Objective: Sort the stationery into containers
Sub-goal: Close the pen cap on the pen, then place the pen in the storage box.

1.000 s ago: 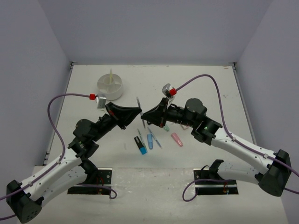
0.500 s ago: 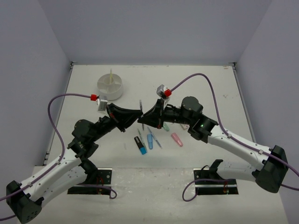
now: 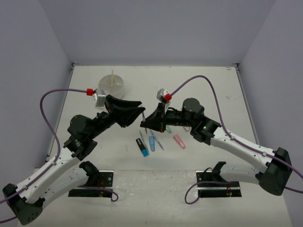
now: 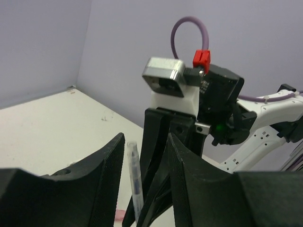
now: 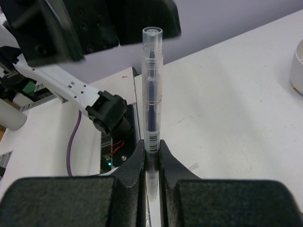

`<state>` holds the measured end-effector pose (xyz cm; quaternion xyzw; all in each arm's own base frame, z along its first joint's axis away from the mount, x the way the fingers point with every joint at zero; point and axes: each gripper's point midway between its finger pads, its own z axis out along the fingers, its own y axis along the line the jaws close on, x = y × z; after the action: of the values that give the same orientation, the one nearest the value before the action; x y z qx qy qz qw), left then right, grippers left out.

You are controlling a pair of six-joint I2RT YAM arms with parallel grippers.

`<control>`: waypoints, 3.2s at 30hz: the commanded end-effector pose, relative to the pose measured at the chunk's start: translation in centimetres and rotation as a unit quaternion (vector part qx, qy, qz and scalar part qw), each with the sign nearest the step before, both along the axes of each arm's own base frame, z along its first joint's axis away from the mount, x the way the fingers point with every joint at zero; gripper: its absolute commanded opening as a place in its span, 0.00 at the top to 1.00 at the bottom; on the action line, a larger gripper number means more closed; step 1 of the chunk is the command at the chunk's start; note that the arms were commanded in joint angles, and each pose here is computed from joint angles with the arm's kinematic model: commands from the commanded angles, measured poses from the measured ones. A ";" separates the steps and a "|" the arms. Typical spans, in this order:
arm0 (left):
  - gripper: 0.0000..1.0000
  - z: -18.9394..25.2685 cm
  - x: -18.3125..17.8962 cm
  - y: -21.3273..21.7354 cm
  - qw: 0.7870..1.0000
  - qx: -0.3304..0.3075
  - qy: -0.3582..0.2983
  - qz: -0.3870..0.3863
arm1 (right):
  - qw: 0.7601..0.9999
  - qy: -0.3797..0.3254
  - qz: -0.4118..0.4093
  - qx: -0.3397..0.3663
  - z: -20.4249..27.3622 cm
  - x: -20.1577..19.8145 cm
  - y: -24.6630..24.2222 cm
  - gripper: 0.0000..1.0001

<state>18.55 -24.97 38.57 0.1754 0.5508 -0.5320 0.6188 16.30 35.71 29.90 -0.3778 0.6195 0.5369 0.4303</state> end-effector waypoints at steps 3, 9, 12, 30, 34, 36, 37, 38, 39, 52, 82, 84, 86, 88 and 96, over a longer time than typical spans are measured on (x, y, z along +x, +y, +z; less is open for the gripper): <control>0.65 1.9 0.6 0.0 1.000 0.013 -0.023 0.015 | 0.999 -0.034 0.030 0.009 1.8 -1.0 0.0 1.00; 0.71 0.5 1.0 -0.7 0.999 0.033 -0.005 0.005 | 0.999 -0.042 0.024 0.015 2.6 -1.0 -0.4 1.00; 0.73 -0.3 0.8 -1.1 0.999 0.038 0.001 -0.008 | 0.999 -0.044 0.018 0.016 3.1 -0.9 -0.5 1.00; 1.00 -8.0 -1.8 -2.3 0.991 0.039 0.089 -0.093 | 0.981 -0.099 -0.120 0.116 16.8 4.9 -1.2 1.00; 1.00 -10.1 -2.5 -2.7 0.988 0.050 0.103 -0.101 | 0.977 -0.113 -0.127 0.129 20.0 5.6 -1.0 1.00; 1.00 -10.4 -2.5 -2.6 0.989 0.056 0.103 -0.094 | 0.977 -0.115 -0.127 0.128 20.3 5.8 -0.9 1.00; 1.00 -10.3 -2.3 -2.5 0.989 0.060 0.102 -0.086 | 0.978 -0.112 -0.127 0.125 19.7 5.8 -0.8 1.00; 1.00 -9.9 -2.1 -2.3 0.990 0.065 0.096 -0.077 | 0.978 -0.108 -0.128 0.120 18.5 6.0 -0.7 1.00; 1.00 -9.2 -2.0 -2.2 0.991 0.067 0.089 -0.073 | 0.980 -0.101 -0.133 0.111 16.9 6.4 -0.6 1.00; 1.00 -4.3 12.7 7.3 0.896 0.086 0.157 0.406 | 0.968 -0.027 -0.247 -0.031 1.0 10.1 -3.5 0.01; 1.00 -7.8 36.8 23.5 0.688 0.123 0.109 0.706 | 0.962 -0.007 -0.270 -0.030 -2.5 5.0 -9.8 0.01; 1.00 -9.2 37.0 23.4 0.690 0.132 0.118 0.702 | 0.965 -0.005 -0.262 -0.031 -2.6 4.9 -9.5 0.01; 1.00 -10.7 37.0 23.5 0.686 0.134 0.129 0.704 | 0.967 -0.005 -0.254 -0.031 -2.7 4.7 -9.2 0.01; 0.97 -12.4 36.8 23.7 0.681 0.142 0.140 0.704 | 0.967 -0.004 -0.252 -0.032 -2.8 4.8 -9.0 0.01; 0.58 -13.5 35.6 22.5 0.711 0.142 0.163 0.669 | 0.967 0.005 -0.252 -0.043 -3.5 5.2 -8.6 0.01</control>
<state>54.74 -2.25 22.68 -0.2289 0.7015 0.1235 0.6635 21.33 26.53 25.65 -0.2261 0.7278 0.3744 0.5282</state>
